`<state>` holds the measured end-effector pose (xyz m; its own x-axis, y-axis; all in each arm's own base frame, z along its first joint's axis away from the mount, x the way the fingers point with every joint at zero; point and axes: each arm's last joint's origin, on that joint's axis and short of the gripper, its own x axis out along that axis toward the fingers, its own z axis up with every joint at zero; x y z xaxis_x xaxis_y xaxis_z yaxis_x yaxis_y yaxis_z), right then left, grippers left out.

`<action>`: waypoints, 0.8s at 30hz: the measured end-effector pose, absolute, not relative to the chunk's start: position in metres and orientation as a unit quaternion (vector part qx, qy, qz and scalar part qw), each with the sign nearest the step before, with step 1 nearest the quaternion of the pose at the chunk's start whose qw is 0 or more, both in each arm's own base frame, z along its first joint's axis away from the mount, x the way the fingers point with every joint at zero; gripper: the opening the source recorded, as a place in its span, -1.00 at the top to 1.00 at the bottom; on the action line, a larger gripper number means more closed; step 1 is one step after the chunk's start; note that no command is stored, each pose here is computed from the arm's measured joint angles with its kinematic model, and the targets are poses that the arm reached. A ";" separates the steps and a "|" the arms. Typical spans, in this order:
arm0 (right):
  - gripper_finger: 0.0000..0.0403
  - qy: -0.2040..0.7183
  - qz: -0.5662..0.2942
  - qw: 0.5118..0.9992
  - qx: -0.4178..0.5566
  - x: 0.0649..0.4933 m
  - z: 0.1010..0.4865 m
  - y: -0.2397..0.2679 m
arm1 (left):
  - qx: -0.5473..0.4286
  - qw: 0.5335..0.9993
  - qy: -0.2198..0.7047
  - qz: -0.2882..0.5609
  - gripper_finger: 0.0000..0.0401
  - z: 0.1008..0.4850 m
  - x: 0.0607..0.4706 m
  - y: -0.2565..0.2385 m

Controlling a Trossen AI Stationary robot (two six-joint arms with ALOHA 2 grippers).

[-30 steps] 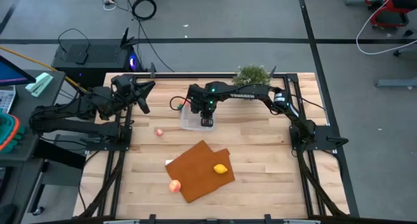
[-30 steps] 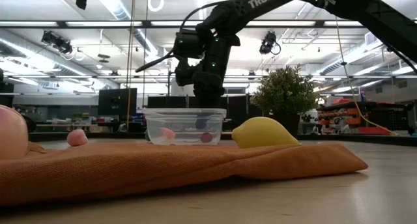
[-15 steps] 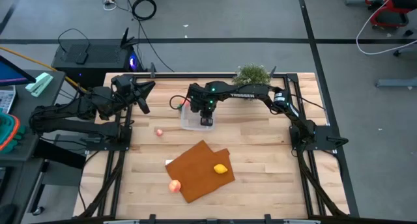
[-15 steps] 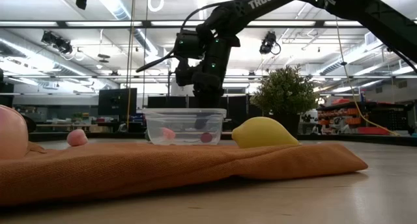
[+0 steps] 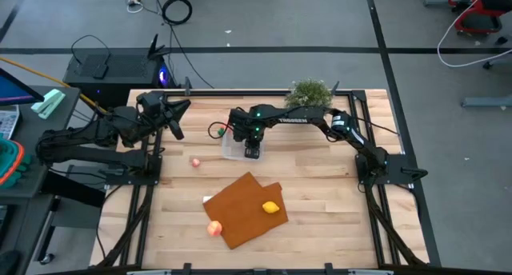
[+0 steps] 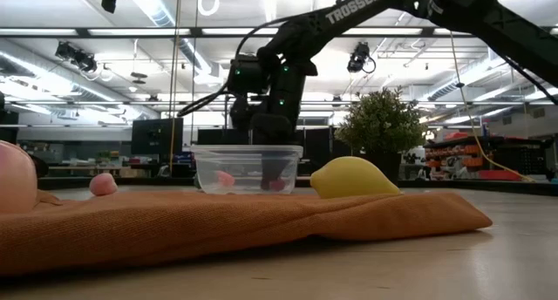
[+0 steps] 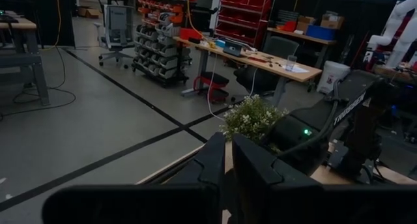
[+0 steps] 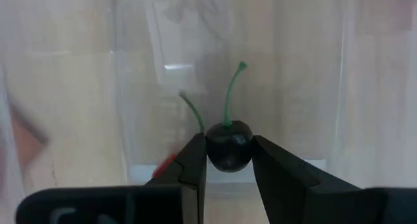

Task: Pick and placing Produce into tupperware
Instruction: Put the black cherry into the transparent bin

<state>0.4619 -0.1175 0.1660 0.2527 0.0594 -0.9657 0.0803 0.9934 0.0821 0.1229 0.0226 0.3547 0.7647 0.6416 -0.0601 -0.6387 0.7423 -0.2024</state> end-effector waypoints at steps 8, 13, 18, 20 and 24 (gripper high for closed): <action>0.63 0.619 -0.007 0.783 0.060 0.459 0.166 -0.119 | -0.105 0.933 -0.003 0.343 0.83 0.354 0.123 0.023; 0.59 0.619 -0.008 0.783 0.060 0.459 0.166 -0.119 | -0.105 0.933 -0.003 0.343 0.83 0.354 0.123 0.023; 0.50 0.620 -0.008 0.782 0.061 0.459 0.166 -0.119 | -0.105 0.933 -0.003 0.343 0.80 0.354 0.123 0.023; 0.47 0.620 -0.008 0.782 0.061 0.459 0.166 -0.118 | -0.104 0.933 -0.003 0.343 0.80 0.354 0.123 0.023; 0.44 0.620 -0.009 0.782 0.059 0.459 0.166 -0.118 | -0.104 0.933 -0.003 0.343 0.82 0.354 0.123 0.023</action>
<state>0.4592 -0.1185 0.1660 0.2305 0.0592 -0.9713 0.0878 0.9928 0.0814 0.1230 0.0226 0.3540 0.7643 0.6415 -0.0662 -0.6403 0.7425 -0.1969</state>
